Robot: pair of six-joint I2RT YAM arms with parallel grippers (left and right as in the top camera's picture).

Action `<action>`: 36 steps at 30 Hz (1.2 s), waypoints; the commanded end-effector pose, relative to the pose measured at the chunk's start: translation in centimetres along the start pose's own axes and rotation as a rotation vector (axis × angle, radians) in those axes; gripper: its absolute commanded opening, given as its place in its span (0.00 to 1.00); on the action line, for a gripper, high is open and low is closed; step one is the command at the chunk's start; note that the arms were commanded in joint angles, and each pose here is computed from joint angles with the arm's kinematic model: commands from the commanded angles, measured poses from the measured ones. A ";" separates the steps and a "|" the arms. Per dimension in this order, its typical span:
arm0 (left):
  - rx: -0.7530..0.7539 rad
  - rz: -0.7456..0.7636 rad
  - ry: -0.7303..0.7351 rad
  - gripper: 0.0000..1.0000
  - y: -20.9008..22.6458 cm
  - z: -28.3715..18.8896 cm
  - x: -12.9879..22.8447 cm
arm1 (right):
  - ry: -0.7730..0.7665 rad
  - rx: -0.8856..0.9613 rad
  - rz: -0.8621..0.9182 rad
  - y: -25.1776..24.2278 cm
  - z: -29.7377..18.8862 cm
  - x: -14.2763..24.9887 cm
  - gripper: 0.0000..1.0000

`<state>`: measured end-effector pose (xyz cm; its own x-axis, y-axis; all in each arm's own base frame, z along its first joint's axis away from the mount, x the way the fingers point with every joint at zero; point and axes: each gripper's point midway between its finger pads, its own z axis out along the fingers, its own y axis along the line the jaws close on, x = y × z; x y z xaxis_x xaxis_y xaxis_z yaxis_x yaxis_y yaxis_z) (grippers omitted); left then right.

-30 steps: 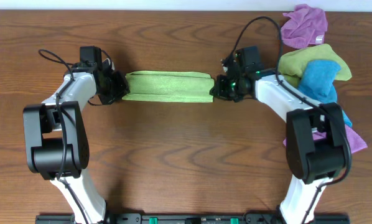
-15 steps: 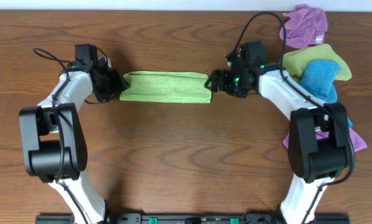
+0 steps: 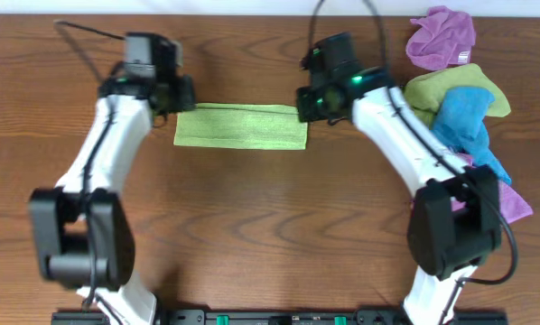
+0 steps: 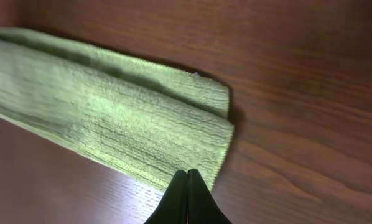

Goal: Fold the cloth

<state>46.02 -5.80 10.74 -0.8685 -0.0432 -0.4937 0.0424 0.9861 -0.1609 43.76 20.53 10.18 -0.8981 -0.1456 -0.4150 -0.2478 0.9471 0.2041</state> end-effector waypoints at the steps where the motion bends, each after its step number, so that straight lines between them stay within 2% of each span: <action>1: -0.137 0.085 0.065 0.06 2.0 3.0 1.8 | 0.022 0.124 -0.054 -1.4 1.7 0.7 0.01; 7: -0.127 0.078 0.134 0.06 2.2 5.8 3.7 | 0.064 0.127 -0.031 -1.8 3.4 1.7 0.01; 20: -0.127 0.040 0.258 0.06 2.9 10.3 7.7 | 0.071 0.117 -0.017 -1.6 3.4 1.9 0.01; 27: -0.144 0.015 0.382 0.06 3.4 10.4 10.9 | 0.099 0.107 -0.009 -1.7 3.4 2.6 0.01; 28: -0.145 0.014 0.396 0.06 3.4 10.2 11.2 | 0.096 0.105 -0.001 -2.0 3.4 2.4 0.04; 30: -0.148 0.013 0.420 0.06 3.5 10.0 11.8 | 0.125 -0.003 0.049 -2.1 4.0 2.6 0.40; 31: -0.148 0.013 0.421 0.06 3.5 10.0 11.8 | 0.155 -0.072 0.088 -2.3 4.4 3.1 0.52; 32: -0.148 0.012 0.424 0.06 3.5 10.0 11.9 | 0.178 -0.127 0.121 -2.5 4.7 3.4 0.59; 34: -0.148 0.013 0.427 0.06 3.5 9.9 11.9 | 0.215 -0.225 0.187 -3.0 5.0 3.8 0.67; 36: -0.149 0.012 0.432 0.06 3.5 9.9 12.0 | 0.230 -0.327 0.241 -3.4 4.8 3.9 0.71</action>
<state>44.05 -4.99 -0.19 -0.9710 0.0108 -0.2390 0.0204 0.9991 -0.0380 43.54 17.48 3.85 -0.9770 -0.0577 -0.2052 -0.1324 0.9187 0.3722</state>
